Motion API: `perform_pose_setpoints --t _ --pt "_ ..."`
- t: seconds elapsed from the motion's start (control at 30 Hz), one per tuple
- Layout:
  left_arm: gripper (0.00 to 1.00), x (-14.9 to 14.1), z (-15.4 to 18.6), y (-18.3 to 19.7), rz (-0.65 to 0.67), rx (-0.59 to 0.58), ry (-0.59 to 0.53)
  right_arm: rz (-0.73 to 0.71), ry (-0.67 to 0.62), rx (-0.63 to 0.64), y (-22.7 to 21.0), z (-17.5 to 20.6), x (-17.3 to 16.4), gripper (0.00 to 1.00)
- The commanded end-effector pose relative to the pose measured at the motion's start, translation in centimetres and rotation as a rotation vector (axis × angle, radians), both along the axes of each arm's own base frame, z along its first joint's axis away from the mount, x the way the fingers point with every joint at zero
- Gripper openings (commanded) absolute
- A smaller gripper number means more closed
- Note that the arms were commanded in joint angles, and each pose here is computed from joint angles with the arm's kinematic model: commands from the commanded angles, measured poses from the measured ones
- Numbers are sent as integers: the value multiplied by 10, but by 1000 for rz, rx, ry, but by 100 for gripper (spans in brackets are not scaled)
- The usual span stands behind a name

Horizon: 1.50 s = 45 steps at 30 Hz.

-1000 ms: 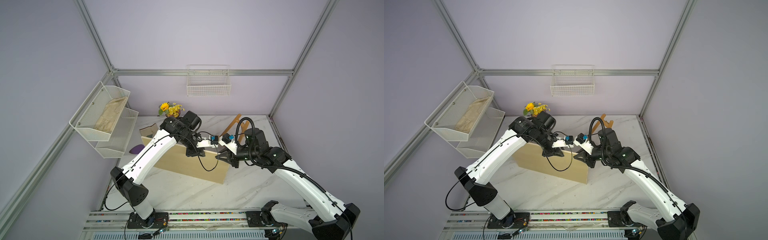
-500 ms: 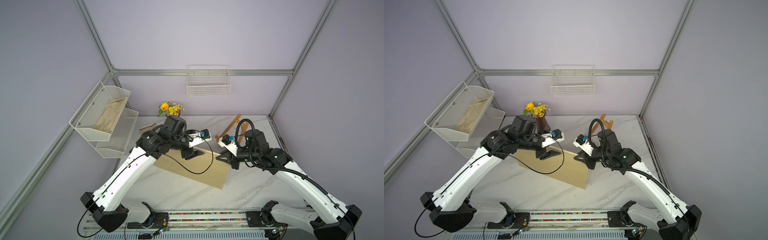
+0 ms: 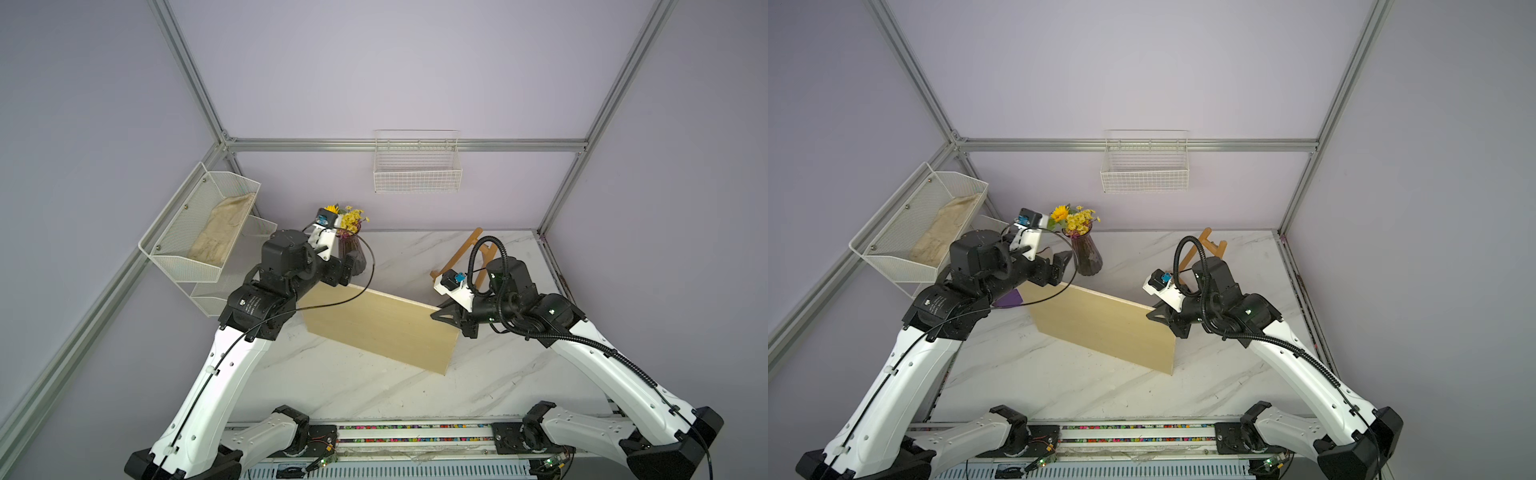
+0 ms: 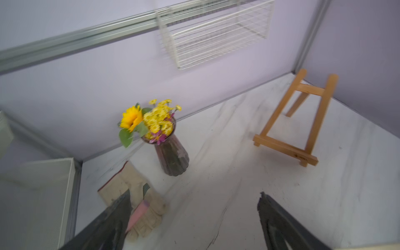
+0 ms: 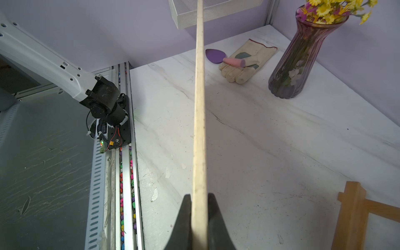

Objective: Assemble the easel
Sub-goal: Pick up the drawing board from the center of the board.

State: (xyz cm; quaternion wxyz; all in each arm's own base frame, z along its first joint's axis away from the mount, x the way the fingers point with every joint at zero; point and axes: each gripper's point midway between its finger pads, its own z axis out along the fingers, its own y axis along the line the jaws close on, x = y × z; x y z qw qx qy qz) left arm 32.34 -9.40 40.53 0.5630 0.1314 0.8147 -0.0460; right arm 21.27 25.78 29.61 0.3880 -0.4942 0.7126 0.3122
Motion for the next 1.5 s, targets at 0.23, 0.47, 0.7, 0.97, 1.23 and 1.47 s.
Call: perform_pose_setpoints --t 0.23,0.47,0.7,0.97,1.23,1.47 --pt "97 12 -22 89 352 -270 58 14 -107 -13 2 17 1 0" --pt "97 23 -57 101 374 -359 128 31 -97 -38 5 10 -2 0" --pt "96 32 -81 98 345 -408 165 42 -101 -50 6 7 -5 0" --pt "93 34 -101 78 236 -439 207 50 -82 -73 10 0 -6 0" --pt "90 27 -110 66 175 -481 216 55 -58 -83 15 -3 -6 10" --pt "89 22 -111 62 159 -500 213 69 -32 -94 25 -3 -3 17"
